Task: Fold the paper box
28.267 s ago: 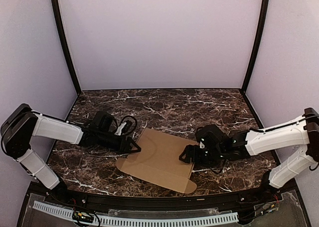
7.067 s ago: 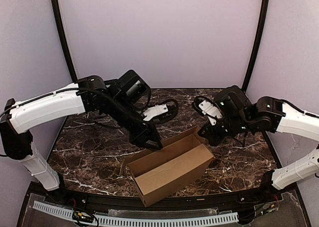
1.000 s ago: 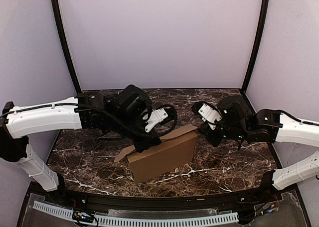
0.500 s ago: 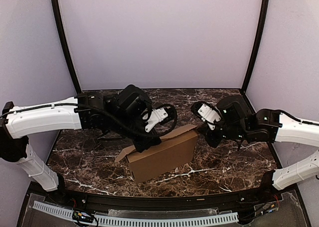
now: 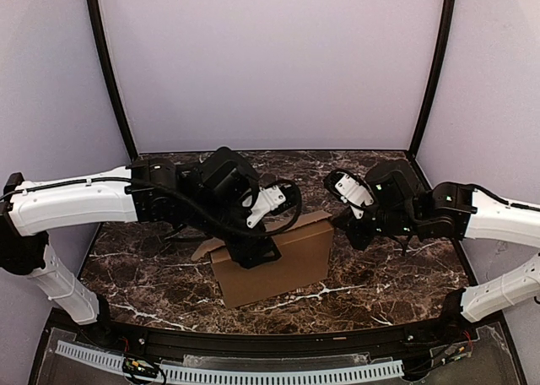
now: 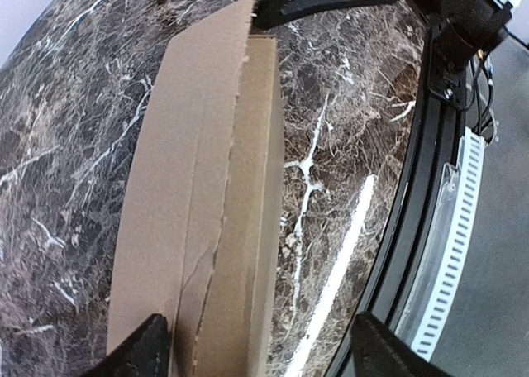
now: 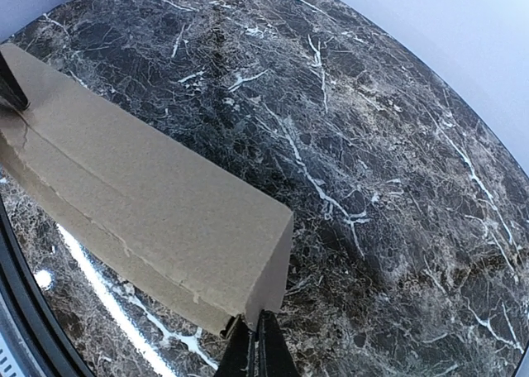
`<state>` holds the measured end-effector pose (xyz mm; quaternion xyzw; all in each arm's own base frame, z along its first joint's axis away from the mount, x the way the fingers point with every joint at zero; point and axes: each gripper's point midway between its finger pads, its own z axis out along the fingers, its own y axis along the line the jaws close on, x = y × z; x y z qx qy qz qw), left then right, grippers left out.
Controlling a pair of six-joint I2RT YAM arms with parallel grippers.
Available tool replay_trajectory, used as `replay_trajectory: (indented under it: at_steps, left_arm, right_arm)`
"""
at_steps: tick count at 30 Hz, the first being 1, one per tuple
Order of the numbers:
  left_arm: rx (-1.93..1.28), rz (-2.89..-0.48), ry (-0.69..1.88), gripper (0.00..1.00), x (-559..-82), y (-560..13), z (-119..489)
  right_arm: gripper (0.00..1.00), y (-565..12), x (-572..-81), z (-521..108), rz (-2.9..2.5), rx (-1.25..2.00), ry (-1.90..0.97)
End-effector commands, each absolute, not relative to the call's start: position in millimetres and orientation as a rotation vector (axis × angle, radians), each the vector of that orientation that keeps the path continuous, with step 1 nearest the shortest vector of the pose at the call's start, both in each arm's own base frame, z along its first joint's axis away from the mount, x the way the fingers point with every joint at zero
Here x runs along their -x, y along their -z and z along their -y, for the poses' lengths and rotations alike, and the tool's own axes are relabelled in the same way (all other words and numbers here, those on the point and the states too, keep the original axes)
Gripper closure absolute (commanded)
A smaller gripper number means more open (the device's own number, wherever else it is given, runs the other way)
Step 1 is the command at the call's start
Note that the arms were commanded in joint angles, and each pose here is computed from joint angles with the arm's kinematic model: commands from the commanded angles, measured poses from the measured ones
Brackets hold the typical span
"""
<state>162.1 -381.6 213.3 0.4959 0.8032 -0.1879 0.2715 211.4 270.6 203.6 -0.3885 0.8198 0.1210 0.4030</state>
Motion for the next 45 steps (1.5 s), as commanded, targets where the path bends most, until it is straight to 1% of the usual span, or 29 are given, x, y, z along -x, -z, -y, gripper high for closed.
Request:
replay_trajectory:
  at_steps: [1, 3, 10, 13, 14, 15, 16, 17, 18, 19, 20, 21, 22, 23, 24, 26, 31, 38, 45]
  left_arm:
    - [-1.387, -2.241, 0.344, 0.07, -160, -199, 350]
    - [-1.391, -2.222, 0.320, 0.02, -163, -206, 349]
    - [-1.332, -2.155, 0.240, 0.01, -177, -240, 341]
    - [-1.288, -2.158, 0.256, 0.01, -175, -253, 332]
    - [-1.271, -2.146, 0.300, 0.01, -170, -262, 327]
    - [-1.252, -2.160, 0.330, 0.01, -166, -259, 325]
    - [-1.221, -2.122, 0.414, 0.01, -160, -273, 323]
    - [-1.205, -2.149, 0.435, 0.01, -155, -261, 319]
    - [-1.154, -2.090, 0.518, 0.01, -151, -280, 315]
    - [-1.136, -2.122, 0.521, 0.01, -148, -263, 308]
    - [-1.070, -2.054, 0.592, 0.01, -146, -281, 302]
    - [-1.049, -2.087, 0.596, 0.01, -142, -261, 294]
    - [-0.982, -2.029, 0.678, 0.01, -139, -276, 290]
    - [-0.980, -2.052, 0.672, 0.01, -136, -255, 283]
    - [-0.915, -2.010, 0.717, 0.01, -135, -265, 275]
    - [-0.872, -2.015, 0.706, 0.01, -134, -240, 259]
    - [-0.772, -1.897, 0.778, 0.01, -133, -224, 242]
    - [-0.835, -1.817, 0.821, 0.01, -125, -178, 246]
    - [-0.881, -1.773, 0.866, 0.01, -119, -151, 255]
  right_arm:
    - [1.00, -216, -214, -273, -2.064, 0.924, -0.351]
    - [1.00, -215, -213, -272, -2.064, 0.924, -0.352]
    - [1.00, -215, -212, -267, -2.051, 0.920, -0.330]
    - [1.00, -213, -211, -268, -2.052, 0.920, -0.328]
    - [1.00, -212, -211, -267, -2.052, 0.919, -0.325]
    - [1.00, -212, -212, -267, -2.053, 0.917, -0.322]
    - [1.00, -211, -212, -267, -2.055, 0.913, -0.320]
    - [1.00, -211, -213, -267, -2.056, 0.909, -0.317]
    - [1.00, -211, -213, -267, -2.058, 0.904, -0.317]
    - [1.00, -211, -214, -267, -2.059, 0.897, -0.316]
    - [1.00, -212, -214, -267, -2.059, 0.889, -0.317]
    - [1.00, -212, -215, -266, -2.063, 0.878, -0.317]
    - [1.00, -212, -215, -266, -2.065, 0.871, -0.319]
    - [1.00, -213, -215, -266, -2.066, 0.863, -0.326]
    - [1.00, -213, -214, -265, -2.069, 0.855, -0.330]
    - [1.00, -213, -214, -264, -2.073, 0.842, -0.335]
    - [1.00, -212, -214, -263, -2.083, 0.823, -0.340]
    - [1.00, -211, -215, -261, -2.092, 0.795, -0.339]
    - [1.00, -213, -215, -262, -2.094, 0.784, -0.342]
